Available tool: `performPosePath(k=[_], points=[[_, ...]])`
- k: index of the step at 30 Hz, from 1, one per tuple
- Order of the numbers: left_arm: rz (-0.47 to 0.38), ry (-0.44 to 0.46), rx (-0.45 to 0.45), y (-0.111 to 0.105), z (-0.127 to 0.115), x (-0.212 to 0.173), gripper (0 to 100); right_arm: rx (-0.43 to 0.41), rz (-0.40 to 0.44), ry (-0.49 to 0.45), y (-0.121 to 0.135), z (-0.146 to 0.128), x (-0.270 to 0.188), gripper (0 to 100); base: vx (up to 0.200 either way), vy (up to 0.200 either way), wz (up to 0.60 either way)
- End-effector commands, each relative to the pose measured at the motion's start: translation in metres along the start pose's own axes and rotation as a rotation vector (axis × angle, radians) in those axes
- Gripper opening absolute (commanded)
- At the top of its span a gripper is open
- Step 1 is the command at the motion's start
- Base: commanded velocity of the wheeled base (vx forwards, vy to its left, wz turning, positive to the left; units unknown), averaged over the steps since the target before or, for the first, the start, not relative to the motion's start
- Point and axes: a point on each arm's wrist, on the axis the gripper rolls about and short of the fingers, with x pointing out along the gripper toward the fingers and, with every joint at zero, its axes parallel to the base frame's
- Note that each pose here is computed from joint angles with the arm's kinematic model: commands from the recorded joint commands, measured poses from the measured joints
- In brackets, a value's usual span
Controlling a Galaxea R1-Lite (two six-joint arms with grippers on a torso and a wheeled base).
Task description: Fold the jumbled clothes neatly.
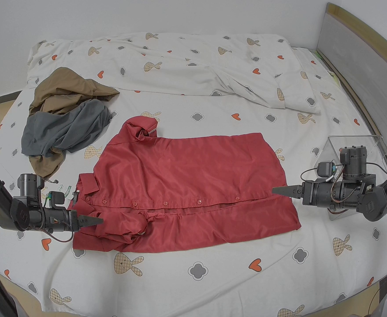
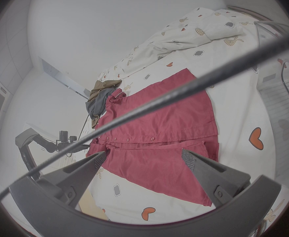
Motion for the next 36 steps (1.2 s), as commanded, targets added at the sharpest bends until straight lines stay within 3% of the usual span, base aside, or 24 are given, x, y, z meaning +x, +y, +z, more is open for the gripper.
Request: performPosePath(k=[1, 6, 11, 16, 23, 36], points=[[-0.004, 0.027, -0.022, 0.006, -0.006, 0.008, 100, 0.001, 0.0, 0.0, 0.0, 0.0, 0.0, 100, 0.0, 0.0, 0.0], [-0.015, 0.023, -0.021, 0.009, -0.004, 0.011, 100, 0.001, 0.001, 0.002, 0.0, 0.0, 0.0, 100, 0.0, 0.0, 0.0], [-0.08, -0.009, -0.009, 0.011, 0.007, 0.009, 100, -0.001, 0.003, 0.0, 0.001, 0.0, 0.0, 100, 0.0, 0.0, 0.0], [-0.071, -0.038, -0.006, 0.02, 0.02, 0.005, 100, -0.001, 0.002, 0.001, 0.001, 0.0, 0.0, 100, 0.0, 0.0, 0.0], [-0.147, 0.009, -0.058, 0.026, 0.012, 0.014, 100, 0.0, 0.004, 0.005, 0.001, -0.001, 0.001, 100, 0.0, 0.0, 0.0], [-0.184, 0.071, -0.03, 0.014, -0.003, 0.02, 100, -0.001, 0.003, 0.004, 0.001, -0.001, 0.001, 100, 0.0, 0.0, 0.0]])
